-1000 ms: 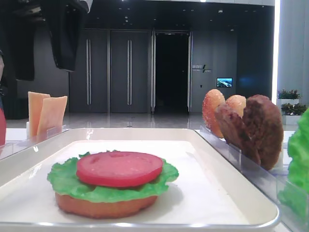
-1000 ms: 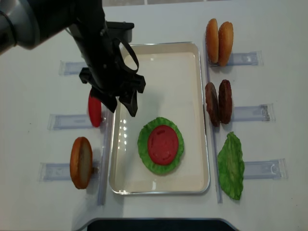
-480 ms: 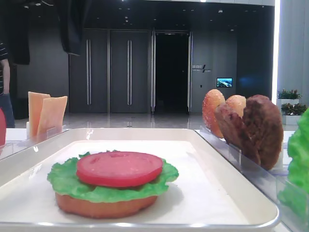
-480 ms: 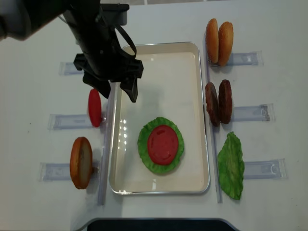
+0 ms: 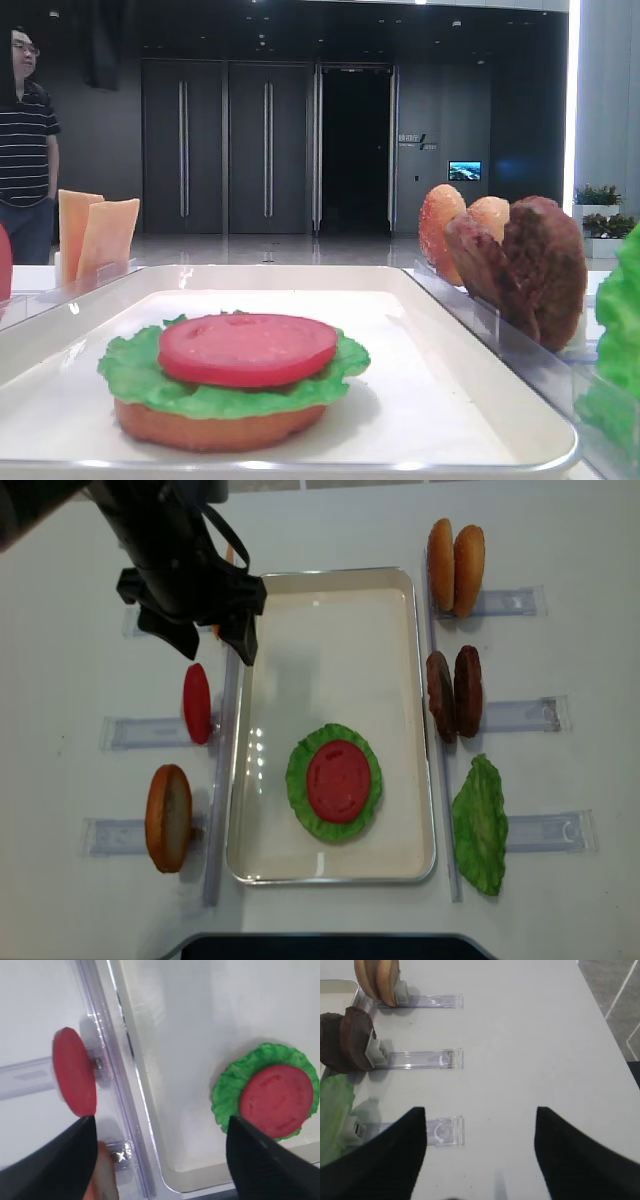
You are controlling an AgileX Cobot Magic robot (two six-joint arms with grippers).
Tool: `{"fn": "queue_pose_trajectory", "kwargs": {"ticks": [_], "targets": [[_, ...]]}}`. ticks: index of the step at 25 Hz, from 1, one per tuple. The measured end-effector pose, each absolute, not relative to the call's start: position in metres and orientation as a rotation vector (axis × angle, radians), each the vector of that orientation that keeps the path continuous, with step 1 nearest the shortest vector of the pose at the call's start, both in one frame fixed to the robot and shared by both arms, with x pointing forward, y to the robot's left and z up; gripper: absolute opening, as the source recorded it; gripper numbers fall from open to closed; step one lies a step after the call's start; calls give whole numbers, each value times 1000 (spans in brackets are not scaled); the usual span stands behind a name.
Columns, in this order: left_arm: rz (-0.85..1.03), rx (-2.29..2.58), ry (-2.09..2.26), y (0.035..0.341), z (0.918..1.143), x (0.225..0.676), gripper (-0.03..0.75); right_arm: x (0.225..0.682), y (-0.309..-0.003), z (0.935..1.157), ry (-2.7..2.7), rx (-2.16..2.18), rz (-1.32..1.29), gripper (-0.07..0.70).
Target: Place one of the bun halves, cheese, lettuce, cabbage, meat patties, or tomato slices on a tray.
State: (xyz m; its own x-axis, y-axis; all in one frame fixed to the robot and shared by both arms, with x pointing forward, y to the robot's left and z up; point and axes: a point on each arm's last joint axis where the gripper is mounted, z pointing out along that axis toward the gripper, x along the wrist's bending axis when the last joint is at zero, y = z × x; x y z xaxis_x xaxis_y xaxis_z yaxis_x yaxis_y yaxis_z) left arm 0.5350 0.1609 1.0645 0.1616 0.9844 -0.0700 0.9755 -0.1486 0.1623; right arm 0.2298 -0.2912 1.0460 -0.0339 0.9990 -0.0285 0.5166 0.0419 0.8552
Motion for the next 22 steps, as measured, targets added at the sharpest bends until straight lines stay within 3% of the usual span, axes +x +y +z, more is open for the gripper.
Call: {"fn": "queue_pose_trajectory", "kwargs": {"ticks": [10, 22], "targets": [[155, 2182, 2023, 210, 1070, 550, 609, 230, -291, 1046, 1635, 1555, 892, 472], [314, 2199, 2088, 244, 1071, 558, 609, 230, -291, 1046, 1635, 1555, 892, 472]]}}
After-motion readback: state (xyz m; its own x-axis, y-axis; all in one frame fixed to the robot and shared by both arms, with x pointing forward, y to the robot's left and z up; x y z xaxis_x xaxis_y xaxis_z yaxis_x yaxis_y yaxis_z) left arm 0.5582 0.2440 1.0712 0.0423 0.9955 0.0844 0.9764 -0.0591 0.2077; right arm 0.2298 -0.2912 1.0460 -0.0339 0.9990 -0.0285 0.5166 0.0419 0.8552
